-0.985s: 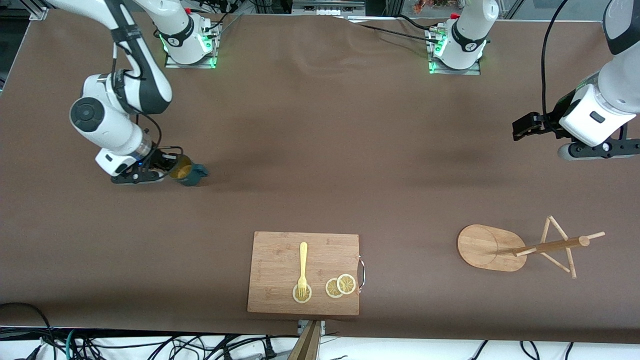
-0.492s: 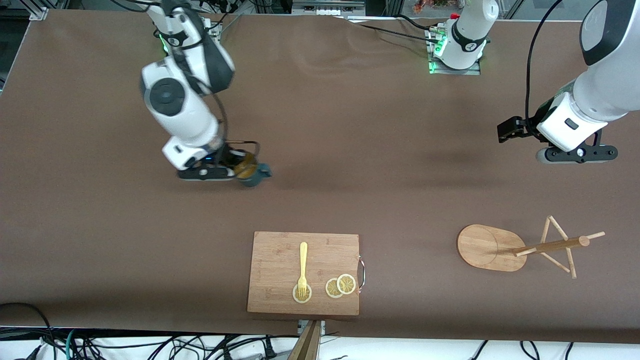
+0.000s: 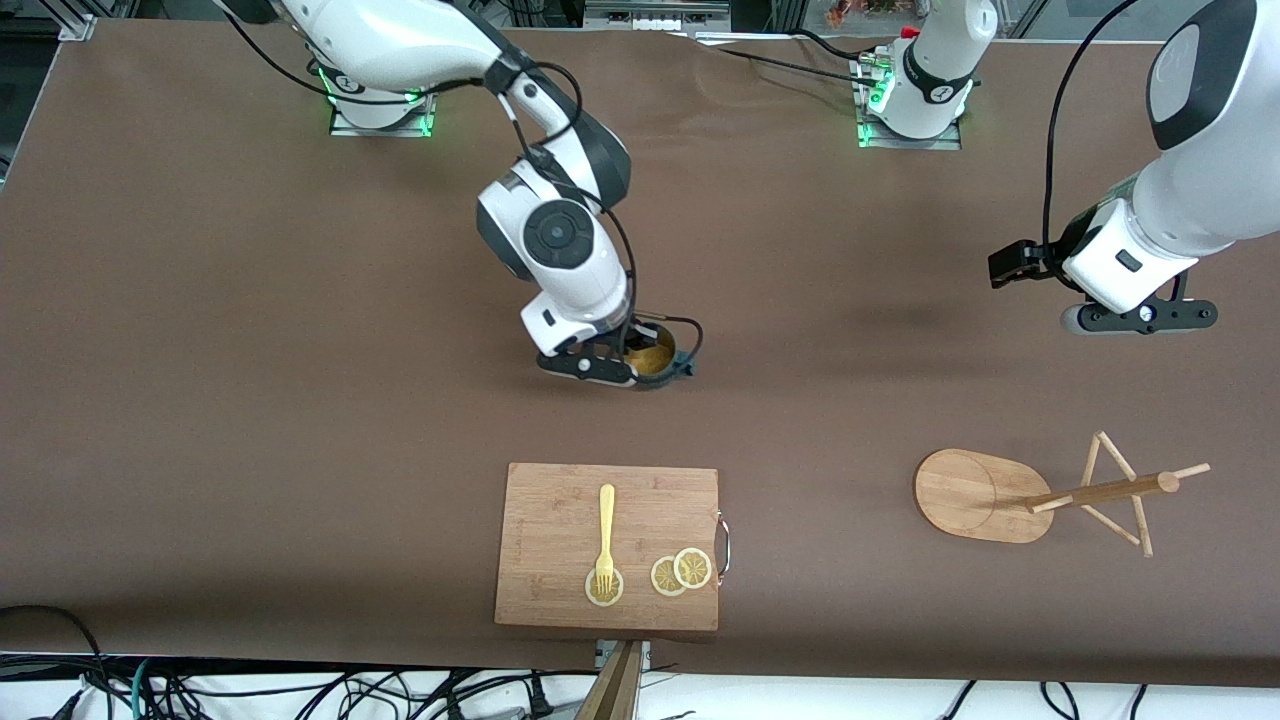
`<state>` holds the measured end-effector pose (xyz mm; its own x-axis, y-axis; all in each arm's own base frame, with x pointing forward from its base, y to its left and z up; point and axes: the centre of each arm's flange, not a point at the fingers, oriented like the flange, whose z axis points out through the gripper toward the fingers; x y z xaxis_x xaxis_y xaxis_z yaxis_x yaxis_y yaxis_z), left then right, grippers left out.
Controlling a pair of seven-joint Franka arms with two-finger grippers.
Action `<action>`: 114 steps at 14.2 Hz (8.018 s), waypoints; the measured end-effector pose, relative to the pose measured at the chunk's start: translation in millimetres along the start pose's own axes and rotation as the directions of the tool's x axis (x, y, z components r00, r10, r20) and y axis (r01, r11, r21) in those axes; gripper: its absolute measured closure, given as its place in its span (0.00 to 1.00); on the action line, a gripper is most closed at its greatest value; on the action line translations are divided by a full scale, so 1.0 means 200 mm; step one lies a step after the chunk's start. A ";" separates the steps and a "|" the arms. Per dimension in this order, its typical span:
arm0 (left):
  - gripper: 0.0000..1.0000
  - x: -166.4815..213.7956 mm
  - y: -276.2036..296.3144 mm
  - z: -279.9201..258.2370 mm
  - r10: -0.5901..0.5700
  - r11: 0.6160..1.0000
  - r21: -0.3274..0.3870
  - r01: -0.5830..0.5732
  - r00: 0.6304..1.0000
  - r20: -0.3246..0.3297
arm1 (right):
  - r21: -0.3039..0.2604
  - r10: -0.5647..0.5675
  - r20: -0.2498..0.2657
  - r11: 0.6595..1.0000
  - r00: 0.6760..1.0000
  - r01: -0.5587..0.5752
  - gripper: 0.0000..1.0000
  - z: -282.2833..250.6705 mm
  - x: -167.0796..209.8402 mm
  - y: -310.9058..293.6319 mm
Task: Pass cup and hang on rack
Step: 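Carry the mug toward the table middle while the left gripper approaches, then release the mug with the right gripper and withdraw it, then grasp the teal mug by its handle with the left gripper, then lift the mug and carry it to the wooden rack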
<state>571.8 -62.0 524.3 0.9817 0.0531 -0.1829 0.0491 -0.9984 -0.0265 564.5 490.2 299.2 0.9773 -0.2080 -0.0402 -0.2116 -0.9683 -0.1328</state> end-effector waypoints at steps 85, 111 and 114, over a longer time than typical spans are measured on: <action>0.79 0.34 0.67 2.07 0.227 0.145 0.135 -0.980 -0.100 -0.969 | -0.249 -0.064 0.144 0.963 0.987 0.099 0.00 -1.64 0.54 2.93; 0.79 0.06 -1.12 1.36 -0.327 0.026 -0.945 -0.326 0.891 -0.316 | -0.361 -0.158 0.110 0.913 0.981 0.188 0.00 -1.65 0.61 2.78; 0.79 0.13 -1.23 1.28 -0.349 -0.031 -0.985 -0.170 0.925 -0.148 | -0.363 -0.158 0.110 0.913 0.981 0.188 0.00 -1.65 0.61 2.78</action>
<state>537.5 188.5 275.5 0.9183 0.3955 -0.0141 0.0132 0.0049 0.9999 569.6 -119.6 546.2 0.9911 -0.0361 -0.1279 -0.0057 -0.9731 0.2305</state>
